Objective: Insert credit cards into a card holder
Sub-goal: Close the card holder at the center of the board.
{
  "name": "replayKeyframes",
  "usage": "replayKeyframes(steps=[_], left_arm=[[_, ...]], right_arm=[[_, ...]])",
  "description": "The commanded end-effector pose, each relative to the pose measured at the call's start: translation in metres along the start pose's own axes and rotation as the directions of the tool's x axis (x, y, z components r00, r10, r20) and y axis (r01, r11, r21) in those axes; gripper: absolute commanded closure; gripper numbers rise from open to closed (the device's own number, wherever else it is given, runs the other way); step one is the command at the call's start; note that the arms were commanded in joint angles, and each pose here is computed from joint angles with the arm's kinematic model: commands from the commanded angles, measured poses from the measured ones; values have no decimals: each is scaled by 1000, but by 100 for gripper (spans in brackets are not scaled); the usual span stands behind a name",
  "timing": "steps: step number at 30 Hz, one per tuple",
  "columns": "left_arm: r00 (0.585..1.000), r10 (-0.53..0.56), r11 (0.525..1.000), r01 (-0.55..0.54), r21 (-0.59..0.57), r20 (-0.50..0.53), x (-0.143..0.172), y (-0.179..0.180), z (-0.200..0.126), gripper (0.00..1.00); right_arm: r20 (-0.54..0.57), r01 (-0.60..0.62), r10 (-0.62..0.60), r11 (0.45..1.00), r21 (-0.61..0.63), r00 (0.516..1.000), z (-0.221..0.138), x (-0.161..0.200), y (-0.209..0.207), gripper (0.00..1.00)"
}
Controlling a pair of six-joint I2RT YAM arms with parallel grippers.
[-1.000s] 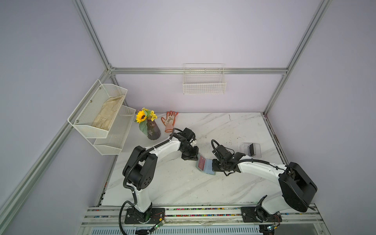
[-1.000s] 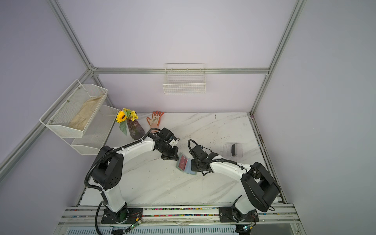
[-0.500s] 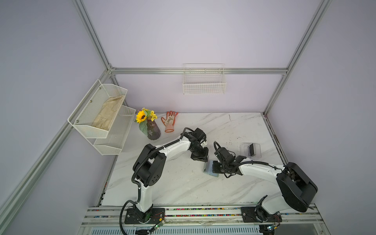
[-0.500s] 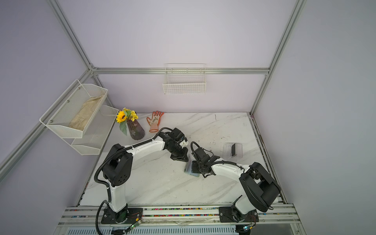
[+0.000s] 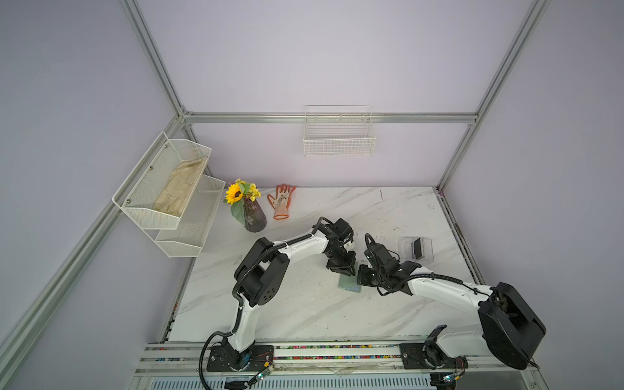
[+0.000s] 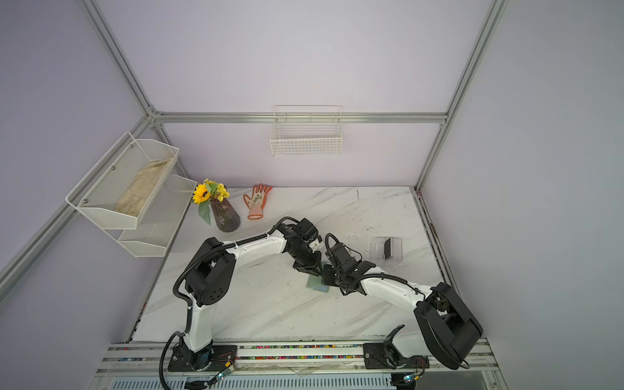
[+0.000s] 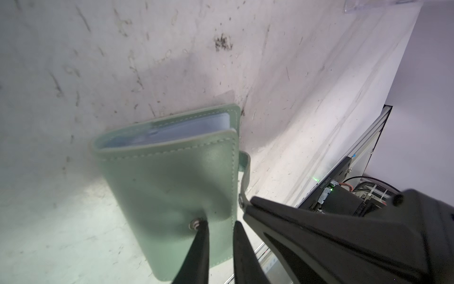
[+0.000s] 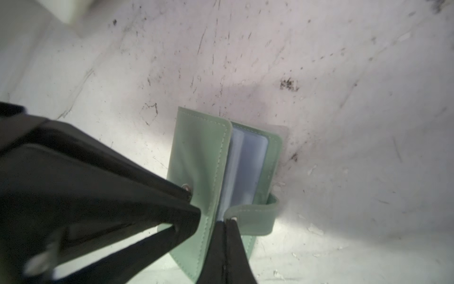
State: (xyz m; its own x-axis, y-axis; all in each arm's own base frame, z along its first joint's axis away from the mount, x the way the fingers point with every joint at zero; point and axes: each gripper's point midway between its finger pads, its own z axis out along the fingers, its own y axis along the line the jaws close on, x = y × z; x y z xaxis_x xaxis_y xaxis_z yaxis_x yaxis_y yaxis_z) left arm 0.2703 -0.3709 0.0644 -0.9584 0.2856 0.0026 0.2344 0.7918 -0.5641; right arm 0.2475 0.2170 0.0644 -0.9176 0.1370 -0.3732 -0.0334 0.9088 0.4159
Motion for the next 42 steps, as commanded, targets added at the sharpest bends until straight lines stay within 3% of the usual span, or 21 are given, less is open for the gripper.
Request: replayKeyframes(steps=[1,9,17,26,35,42], left_arm=[[1000,15,999,-16,47,20,-8,-10,-2,80],[1000,19,998,-19,67,1,-11,-6,7,81],[995,56,992,-65,111,80,-26,-20,-35,81],[990,-21,992,3,128,137,-34,19,-59,81],[996,-41,983,27,179,76,-28,19,-30,82],[997,-48,985,37,168,64,-18,26,-24,99]], right_arm=[[2,-26,26,999,43,1000,-8,2,-11,100],[5,-17,17,999,39,1000,-13,-2,-8,100],[-4,-10,10,999,36,1000,-10,-5,-8,100],[-3,-12,12,999,31,1000,-10,-7,-6,100],[6,-17,17,1000,23,1000,-13,-10,-3,100],[9,-16,16,1000,19,1000,-14,-12,-1,100]])
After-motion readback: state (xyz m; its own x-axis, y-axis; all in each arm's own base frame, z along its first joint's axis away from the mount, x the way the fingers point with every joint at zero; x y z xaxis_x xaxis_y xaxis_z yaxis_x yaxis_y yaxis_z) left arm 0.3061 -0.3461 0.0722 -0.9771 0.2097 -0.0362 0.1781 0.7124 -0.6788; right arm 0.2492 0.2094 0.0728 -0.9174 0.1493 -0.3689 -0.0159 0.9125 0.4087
